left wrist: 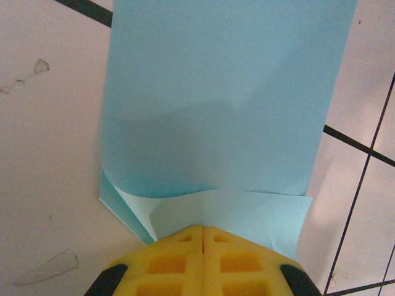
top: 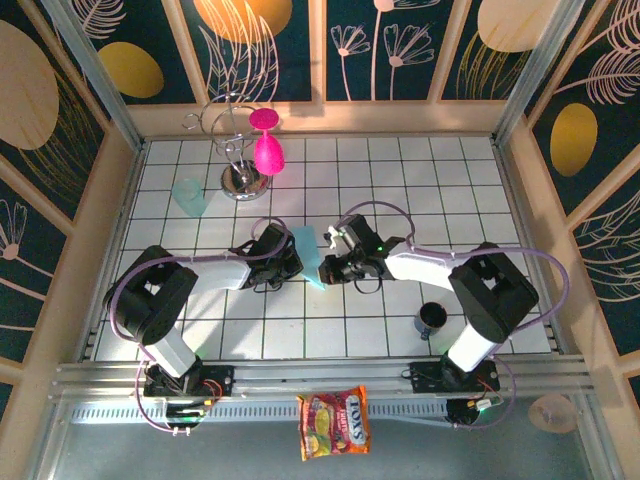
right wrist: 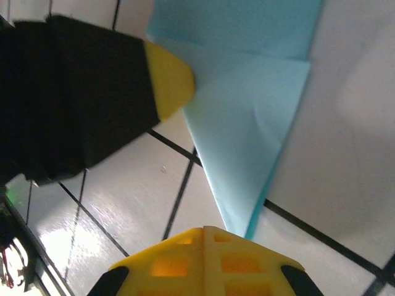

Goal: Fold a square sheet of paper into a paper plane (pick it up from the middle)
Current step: Third fold the triangle at the center of the table.

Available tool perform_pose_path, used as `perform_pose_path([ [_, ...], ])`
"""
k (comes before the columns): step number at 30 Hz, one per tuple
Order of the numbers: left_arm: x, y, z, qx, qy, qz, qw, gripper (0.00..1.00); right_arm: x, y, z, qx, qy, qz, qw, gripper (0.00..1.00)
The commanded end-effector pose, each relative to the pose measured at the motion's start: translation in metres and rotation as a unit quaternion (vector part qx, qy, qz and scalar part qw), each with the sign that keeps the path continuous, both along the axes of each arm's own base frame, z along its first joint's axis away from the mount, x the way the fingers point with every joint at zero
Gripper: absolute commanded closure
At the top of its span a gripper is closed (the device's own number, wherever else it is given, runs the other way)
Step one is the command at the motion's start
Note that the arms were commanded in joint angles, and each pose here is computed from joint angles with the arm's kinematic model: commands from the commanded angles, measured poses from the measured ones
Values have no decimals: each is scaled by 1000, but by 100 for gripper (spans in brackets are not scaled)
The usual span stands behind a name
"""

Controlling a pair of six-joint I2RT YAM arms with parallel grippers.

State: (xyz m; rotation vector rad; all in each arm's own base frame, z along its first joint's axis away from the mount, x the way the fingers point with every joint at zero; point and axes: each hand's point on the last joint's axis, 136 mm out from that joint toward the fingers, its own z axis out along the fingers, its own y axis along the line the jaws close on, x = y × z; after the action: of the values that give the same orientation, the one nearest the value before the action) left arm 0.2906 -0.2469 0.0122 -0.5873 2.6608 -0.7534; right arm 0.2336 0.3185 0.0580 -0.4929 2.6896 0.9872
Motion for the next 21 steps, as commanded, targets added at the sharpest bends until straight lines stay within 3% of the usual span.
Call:
perform_pose_path([
  [1, -9, 9, -17, 31, 26, -3, 999, 95, 8, 12, 0, 10, 5, -5, 1000, 96],
  [12, -2, 2, -5, 20, 14, -8, 1000, 95, 2, 10, -37, -22, 47, -6, 999, 100],
  [21, 13, -17, 49, -29, -68, -48, 996, 93, -4, -7, -64, -74, 70, -19, 995, 100],
])
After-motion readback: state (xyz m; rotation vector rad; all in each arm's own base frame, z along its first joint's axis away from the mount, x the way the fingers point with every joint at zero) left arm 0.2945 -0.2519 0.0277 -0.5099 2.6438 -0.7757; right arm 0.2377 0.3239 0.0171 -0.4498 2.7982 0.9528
